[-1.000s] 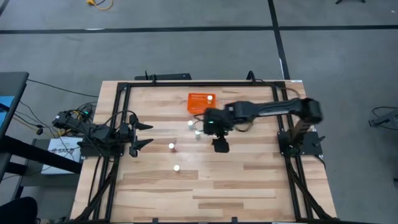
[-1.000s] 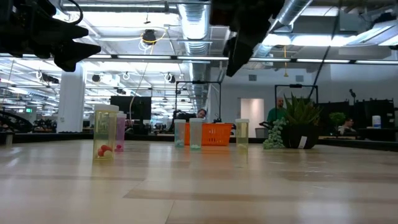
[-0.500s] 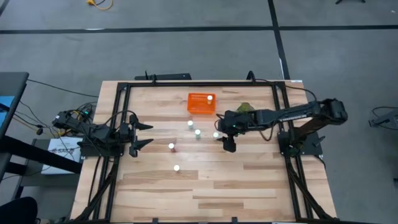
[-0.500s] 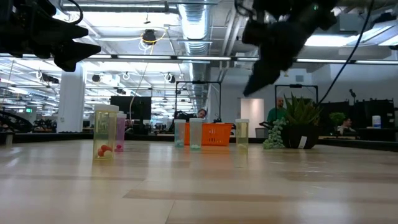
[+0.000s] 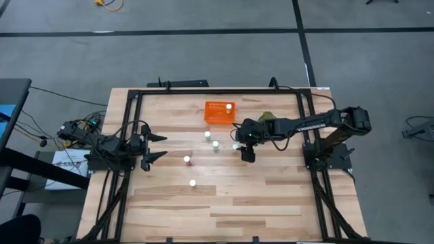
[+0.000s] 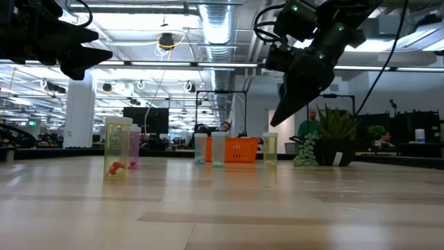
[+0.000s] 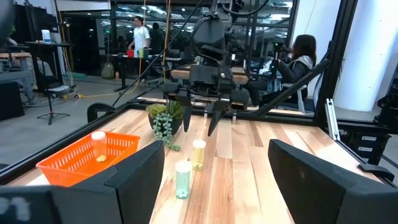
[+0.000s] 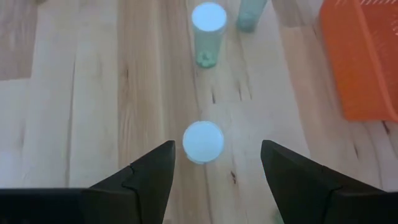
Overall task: Pick and place pill bottles into a basket
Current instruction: Put the top yellow pill bottle into the orange bin
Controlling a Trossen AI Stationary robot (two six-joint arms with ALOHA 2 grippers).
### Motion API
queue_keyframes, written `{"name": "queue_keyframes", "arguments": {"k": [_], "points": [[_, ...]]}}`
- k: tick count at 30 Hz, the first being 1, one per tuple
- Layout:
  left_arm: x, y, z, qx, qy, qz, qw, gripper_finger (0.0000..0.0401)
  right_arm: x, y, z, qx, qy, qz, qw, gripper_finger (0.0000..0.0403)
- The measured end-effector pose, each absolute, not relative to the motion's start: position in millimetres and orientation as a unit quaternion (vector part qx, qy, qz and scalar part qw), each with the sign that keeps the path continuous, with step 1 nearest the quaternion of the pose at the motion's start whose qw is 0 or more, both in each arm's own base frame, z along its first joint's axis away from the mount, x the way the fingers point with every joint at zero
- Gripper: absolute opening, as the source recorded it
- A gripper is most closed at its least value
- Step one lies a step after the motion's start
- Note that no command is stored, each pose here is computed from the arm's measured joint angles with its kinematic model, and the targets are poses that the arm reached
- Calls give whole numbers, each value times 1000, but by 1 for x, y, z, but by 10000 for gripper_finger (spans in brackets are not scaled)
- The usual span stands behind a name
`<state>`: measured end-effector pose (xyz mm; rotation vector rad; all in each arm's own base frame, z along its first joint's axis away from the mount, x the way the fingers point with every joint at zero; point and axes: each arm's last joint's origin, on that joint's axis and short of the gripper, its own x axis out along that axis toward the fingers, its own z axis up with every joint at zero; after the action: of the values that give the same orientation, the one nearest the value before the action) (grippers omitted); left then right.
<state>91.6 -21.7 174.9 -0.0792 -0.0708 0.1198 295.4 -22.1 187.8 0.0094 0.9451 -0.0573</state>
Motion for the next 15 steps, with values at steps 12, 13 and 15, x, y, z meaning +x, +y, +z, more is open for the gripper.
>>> {"name": "queue_keyframes", "arguments": {"k": [12,13,15], "points": [[92,-22,175,-40,-35,60,997,277,295,-19,188,8,455,-12,890,230],[92,-22,175,-40,-35,60,997,277,295,-19,187,8,456,-12,890,230],[92,-22,175,-40,-35,60,997,277,298,-19,183,7,459,-10,888,230]]}}
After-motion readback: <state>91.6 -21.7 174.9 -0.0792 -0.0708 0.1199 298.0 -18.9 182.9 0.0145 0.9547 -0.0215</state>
